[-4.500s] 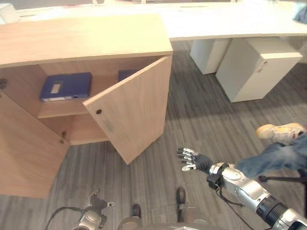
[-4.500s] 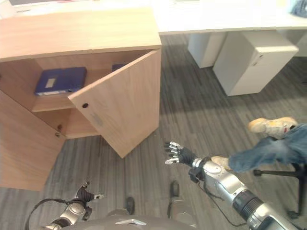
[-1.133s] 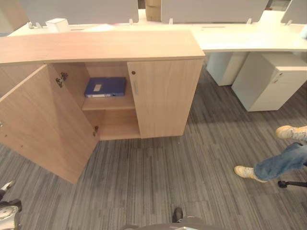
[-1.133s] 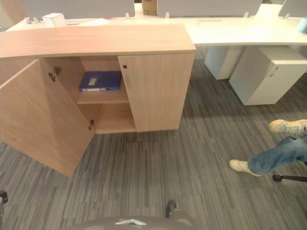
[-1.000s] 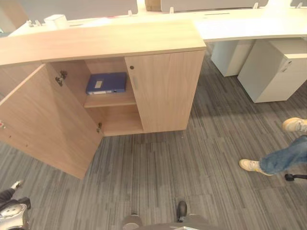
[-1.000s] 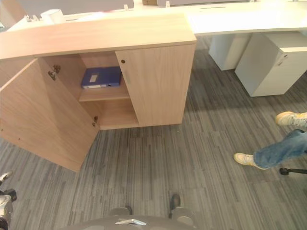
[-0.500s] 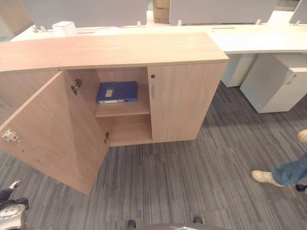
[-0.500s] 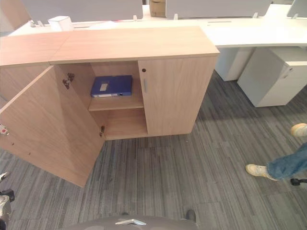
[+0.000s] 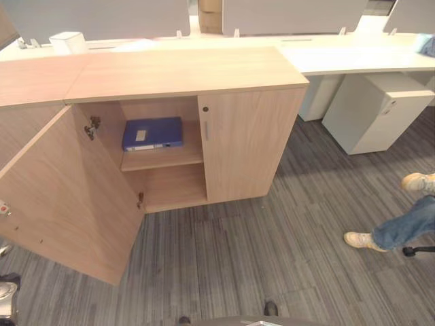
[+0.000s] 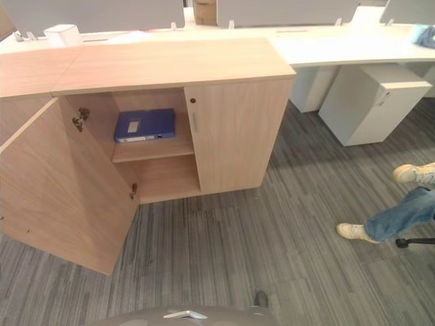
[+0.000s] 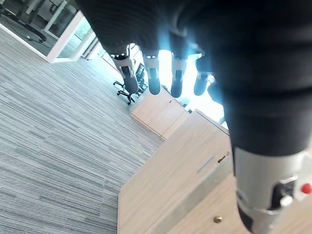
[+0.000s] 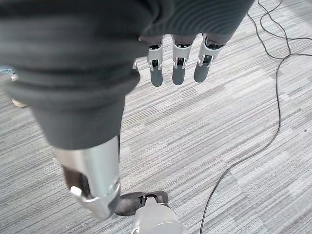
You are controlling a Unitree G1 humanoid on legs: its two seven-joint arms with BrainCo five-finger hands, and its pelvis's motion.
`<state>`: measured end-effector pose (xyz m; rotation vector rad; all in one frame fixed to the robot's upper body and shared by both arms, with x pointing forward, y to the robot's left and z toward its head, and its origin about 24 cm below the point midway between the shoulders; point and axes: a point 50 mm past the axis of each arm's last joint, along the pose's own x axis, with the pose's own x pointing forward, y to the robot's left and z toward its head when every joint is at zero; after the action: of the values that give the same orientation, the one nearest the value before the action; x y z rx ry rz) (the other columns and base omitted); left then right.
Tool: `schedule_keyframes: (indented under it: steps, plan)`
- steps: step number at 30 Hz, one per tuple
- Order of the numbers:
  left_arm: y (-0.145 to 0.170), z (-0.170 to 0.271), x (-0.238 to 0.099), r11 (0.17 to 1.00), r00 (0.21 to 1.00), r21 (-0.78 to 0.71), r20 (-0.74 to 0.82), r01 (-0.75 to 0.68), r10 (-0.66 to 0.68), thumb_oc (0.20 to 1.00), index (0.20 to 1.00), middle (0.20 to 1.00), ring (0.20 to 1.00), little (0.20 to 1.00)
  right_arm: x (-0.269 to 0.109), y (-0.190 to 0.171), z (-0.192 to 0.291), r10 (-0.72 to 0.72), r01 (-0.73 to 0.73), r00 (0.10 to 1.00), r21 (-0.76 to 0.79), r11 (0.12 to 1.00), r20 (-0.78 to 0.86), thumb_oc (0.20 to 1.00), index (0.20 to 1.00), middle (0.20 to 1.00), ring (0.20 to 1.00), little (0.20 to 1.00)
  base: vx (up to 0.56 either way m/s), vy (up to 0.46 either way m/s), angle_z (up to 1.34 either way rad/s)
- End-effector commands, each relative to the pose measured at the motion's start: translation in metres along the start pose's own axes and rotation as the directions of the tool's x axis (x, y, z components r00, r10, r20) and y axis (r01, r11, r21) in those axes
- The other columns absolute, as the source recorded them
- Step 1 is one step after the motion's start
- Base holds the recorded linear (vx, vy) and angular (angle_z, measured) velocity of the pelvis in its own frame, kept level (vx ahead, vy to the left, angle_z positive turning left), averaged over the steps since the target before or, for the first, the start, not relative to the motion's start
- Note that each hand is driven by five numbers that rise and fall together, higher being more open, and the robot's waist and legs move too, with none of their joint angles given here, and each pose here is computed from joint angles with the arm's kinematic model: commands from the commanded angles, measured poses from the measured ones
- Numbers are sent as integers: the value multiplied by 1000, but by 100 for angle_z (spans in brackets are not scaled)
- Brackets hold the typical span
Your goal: Put the empty folder in the office cabinet
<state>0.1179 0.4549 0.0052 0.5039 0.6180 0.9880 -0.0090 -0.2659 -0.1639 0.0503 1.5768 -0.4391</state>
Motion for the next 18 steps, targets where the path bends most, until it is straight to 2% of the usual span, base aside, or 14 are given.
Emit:
schedule_keyframes:
  steps: [1, 8, 18]
  plan:
    - [32, 18, 11, 996, 994, 4, 53, -92, 92, 1000, 1000, 1000, 1000, 1000, -1, -10, 4, -42, 42, 999, 7, 999, -4, 1000, 1000, 1000, 1000, 1000, 57, -9, 0]
    - [32, 28, 14, 995, 994, 34, 74, -89, 86, 1000, 1000, 1000, 1000, 1000, -1, -12, -4, -45, 45, 999, 9, 999, -20, 1000, 1000, 1000, 1000, 1000, 30, -11, 0]
    - [58, 26, 19, 980, 989, 137, 47, -144, 139, 1000, 1000, 1000, 1000, 1000, -2, -20, -15, -57, 59, 997, 41, 997, -53, 1000, 1000, 1000, 1000, 1000, 27, -1, -5]
